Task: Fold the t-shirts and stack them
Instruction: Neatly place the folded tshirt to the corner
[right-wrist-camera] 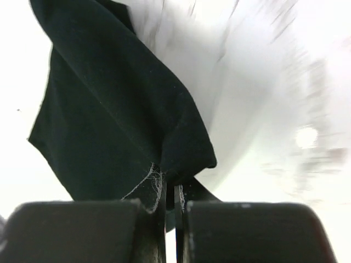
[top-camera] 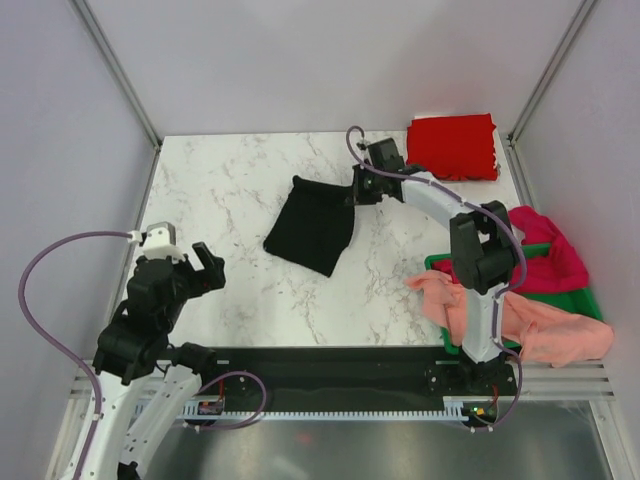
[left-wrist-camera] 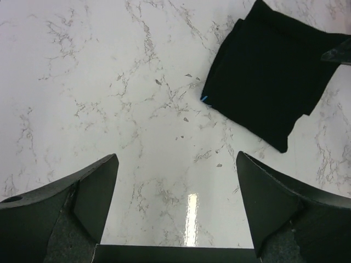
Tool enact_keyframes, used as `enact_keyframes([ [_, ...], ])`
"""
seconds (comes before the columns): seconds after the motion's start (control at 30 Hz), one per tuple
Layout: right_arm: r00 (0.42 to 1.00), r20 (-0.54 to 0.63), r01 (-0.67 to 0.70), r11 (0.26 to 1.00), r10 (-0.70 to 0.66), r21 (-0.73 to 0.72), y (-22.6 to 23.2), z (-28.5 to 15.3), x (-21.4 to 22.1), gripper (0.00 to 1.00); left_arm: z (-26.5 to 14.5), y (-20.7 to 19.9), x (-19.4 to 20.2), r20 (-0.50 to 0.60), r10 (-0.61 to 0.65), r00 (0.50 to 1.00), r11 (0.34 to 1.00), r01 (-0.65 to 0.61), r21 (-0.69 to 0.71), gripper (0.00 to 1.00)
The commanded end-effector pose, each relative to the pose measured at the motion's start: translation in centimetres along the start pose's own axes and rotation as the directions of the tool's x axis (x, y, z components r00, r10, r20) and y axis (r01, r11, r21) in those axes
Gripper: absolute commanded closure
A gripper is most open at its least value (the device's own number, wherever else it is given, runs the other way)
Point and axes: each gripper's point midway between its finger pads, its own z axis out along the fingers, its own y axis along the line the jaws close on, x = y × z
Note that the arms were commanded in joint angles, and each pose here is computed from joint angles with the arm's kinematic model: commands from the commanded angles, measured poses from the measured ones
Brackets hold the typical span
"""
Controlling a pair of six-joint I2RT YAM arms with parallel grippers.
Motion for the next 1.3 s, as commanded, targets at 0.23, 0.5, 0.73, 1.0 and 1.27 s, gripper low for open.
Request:
enact_keyframes([
  [0.23,0.863,0.029,0.424,0.753,-0.505,0.503,-7.8,-13.0,-10.3,1.00,1.0,-0.5,-1.0,0.047,-0.074,0.996,0.997,0.074,-0.007,0.05],
  [0.5,0.801,0.113,0.388,0.655,-0.588,0.649,-13.2,-19.0,-16.1,1.00,1.8,0.0,-0.5,0.019,-0.065,0.998,0.997,0.066,-0.050,0.06],
  [0.73,0.754,0.170,0.372,0.626,-0.634,0.686,-15.8,-21.3,-20.0,1.00,2.3,0.3,-0.2,-0.004,-0.065,0.998,0.995,0.064,-0.080,0.08],
  [1.0,0.690,0.249,0.343,0.610,-0.680,0.714,-16.8,-24.2,-23.7,1.00,2.9,0.8,0.3,-0.027,-0.063,0.998,0.991,0.059,-0.119,0.09],
  [1.27,0.675,0.341,0.274,0.651,-0.655,0.708,-16.7,-26.0,-26.1,1.00,3.1,0.9,0.4,-0.039,-0.063,0.997,0.990,0.057,-0.131,0.09],
])
